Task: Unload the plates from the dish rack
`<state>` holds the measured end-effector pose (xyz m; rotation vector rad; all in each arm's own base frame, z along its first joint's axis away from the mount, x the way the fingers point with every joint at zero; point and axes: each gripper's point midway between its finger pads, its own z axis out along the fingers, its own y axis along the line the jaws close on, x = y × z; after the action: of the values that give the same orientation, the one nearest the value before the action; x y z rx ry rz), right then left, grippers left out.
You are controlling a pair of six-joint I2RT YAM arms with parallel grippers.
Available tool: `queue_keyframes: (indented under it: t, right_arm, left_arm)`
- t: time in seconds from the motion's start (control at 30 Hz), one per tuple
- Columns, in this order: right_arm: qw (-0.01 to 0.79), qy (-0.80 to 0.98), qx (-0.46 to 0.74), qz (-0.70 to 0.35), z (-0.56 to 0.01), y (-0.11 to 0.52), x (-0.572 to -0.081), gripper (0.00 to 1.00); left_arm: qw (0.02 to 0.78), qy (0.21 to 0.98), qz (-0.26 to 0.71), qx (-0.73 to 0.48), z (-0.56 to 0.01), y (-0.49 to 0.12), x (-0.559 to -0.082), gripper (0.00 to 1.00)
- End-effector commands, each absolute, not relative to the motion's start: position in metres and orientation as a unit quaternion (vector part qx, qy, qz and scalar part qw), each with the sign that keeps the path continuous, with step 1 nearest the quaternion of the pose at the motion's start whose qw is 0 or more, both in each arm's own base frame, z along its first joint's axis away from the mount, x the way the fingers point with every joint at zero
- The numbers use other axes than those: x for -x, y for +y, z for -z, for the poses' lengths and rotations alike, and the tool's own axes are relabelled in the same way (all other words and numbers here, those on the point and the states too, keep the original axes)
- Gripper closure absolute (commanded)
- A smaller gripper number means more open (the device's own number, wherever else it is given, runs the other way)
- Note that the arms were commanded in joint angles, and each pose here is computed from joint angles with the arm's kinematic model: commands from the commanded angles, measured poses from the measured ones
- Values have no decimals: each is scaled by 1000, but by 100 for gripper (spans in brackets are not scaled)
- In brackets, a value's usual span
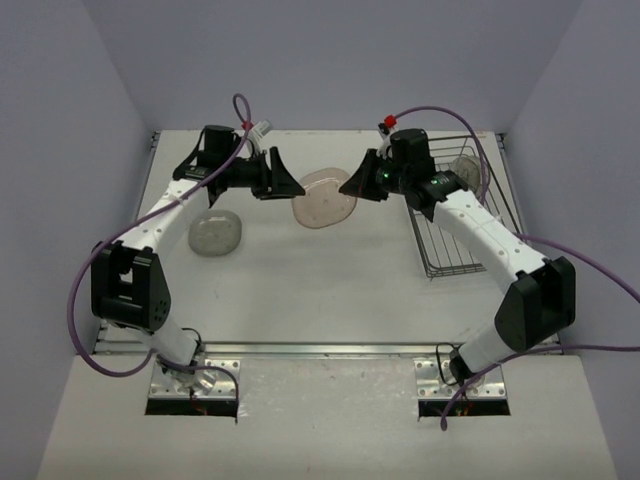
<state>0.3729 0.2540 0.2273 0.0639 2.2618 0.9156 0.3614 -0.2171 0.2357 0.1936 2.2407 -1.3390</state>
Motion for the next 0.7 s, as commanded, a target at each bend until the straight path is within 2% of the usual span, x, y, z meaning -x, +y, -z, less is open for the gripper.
queue_keyframes:
  t: [0.0, 0.27, 0.4, 0.57, 0.6, 0.67]
  right_arm:
    - [412, 847, -19, -335, -266, 250, -397, 100]
    - [435, 839, -14, -327, -283, 252, -407, 100]
    - [434, 839, -8, -329, -283, 255, -404, 100]
    - [427, 839, 11, -337, -277, 262, -396, 100]
    - [426, 839, 15, -337, -275, 263, -395, 95]
    - [430, 839, 18, -333, -274, 262, -395, 62]
  left_arm:
    - [264, 812, 512, -95, -245, -227, -359, 62]
    - [234, 796, 551, -96, -243, -235, -349, 65]
    - [226, 786, 566, -99, -248, -238, -347, 80]
    - [233, 780, 572, -105, -255, -238, -346, 88]
    - [235, 780, 571, -105, -256, -237, -346, 89]
    - [247, 784, 561, -97, -254, -229, -349, 93]
